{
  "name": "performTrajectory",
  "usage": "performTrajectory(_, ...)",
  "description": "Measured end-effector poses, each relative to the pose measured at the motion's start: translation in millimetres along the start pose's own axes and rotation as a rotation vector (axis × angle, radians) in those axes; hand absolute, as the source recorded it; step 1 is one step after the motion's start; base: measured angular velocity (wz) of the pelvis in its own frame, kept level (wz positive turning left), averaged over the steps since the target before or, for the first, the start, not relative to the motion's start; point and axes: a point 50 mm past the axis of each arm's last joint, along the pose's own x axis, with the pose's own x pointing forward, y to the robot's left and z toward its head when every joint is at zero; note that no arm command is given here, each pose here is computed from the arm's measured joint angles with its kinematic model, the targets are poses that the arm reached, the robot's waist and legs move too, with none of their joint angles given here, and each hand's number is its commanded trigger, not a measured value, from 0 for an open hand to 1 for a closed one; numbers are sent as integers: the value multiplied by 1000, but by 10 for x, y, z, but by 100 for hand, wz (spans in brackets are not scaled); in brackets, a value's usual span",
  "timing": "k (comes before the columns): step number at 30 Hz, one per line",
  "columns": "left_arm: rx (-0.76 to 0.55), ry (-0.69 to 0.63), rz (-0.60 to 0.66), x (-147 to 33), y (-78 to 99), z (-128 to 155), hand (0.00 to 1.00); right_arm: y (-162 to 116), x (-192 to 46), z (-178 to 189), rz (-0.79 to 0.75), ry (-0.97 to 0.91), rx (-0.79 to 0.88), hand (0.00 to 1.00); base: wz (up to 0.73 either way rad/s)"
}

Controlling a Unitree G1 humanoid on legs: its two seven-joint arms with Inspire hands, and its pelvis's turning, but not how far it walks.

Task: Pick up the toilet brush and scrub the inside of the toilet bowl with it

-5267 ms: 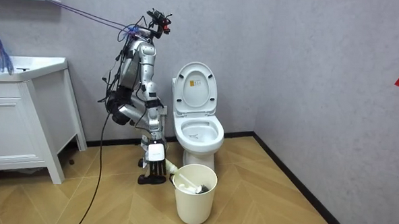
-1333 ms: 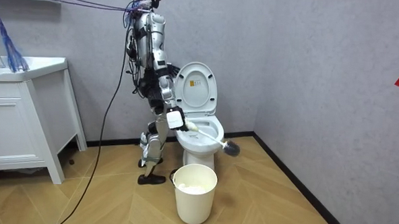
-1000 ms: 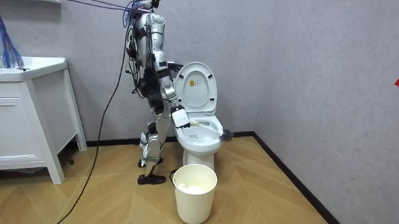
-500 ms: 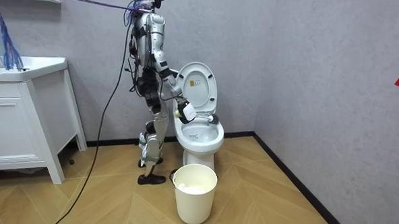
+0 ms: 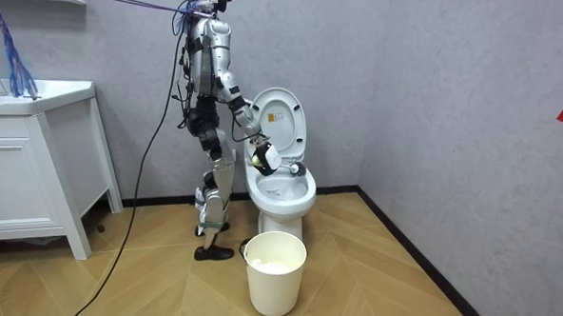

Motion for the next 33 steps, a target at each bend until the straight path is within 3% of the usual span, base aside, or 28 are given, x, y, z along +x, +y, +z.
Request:
performTrajectory(7,16,-24,53,109,68,37,0,-108,-7,-178,-25,109,-23,100,0)
performTrajectory(18,31,-69,209,385,287,126,0,-229,-13,-267,-48,214,-216,100,0)
performTrajectory(27,37,-120,306,523,428,254,0,-544,-19,-145,-180,167,-491,100,5)
performTrajectory(33,26,-148,348,558,452,331,0,-629,-23,-91,-243,156,-501,100,11)
